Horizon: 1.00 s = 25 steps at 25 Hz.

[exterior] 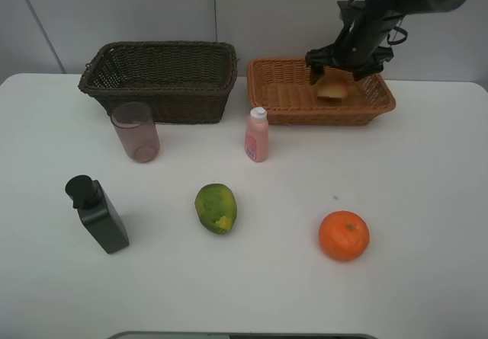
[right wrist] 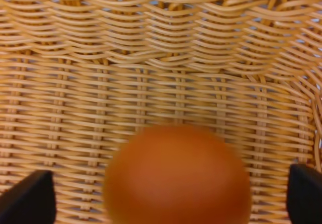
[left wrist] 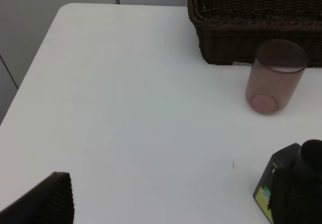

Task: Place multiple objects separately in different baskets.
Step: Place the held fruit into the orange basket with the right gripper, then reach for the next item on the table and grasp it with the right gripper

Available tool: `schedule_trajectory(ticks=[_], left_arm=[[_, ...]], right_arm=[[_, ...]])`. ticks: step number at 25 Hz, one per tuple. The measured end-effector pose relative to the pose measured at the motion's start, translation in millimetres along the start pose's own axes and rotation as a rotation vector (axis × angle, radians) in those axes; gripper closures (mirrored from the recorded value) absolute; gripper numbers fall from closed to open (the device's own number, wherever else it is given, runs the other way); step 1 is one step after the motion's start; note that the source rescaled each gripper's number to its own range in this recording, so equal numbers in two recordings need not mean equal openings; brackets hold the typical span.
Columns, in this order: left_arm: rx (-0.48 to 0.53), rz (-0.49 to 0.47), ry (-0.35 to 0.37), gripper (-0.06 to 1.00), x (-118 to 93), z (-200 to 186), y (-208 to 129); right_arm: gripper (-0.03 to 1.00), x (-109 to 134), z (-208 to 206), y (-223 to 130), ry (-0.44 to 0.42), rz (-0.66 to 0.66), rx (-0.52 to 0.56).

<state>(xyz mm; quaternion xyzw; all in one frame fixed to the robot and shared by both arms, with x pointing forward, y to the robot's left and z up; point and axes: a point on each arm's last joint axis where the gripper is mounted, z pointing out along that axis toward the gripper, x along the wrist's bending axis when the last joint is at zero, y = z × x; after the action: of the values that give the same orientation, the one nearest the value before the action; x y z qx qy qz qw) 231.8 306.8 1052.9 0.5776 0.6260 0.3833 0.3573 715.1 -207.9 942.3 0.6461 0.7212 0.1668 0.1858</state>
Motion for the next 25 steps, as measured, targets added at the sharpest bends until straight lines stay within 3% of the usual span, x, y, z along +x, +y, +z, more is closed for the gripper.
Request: schedule_trajectory(ticks=[5,13,25], left_arm=[[0.0,0.0,0.0,-0.06,0,0,0],[0.0,0.0,0.0,-0.06,0,0,0],[0.0,0.0,0.0,-0.06,0,0,0]], right_arm=[[-0.03,4,-11,-1,-0.006,-0.016,0.035],[-0.03,20,-73,-17,-0.005,-0.123,0.128],[-0.03,45,-136,-140,0.094,-0.095,0.185]])
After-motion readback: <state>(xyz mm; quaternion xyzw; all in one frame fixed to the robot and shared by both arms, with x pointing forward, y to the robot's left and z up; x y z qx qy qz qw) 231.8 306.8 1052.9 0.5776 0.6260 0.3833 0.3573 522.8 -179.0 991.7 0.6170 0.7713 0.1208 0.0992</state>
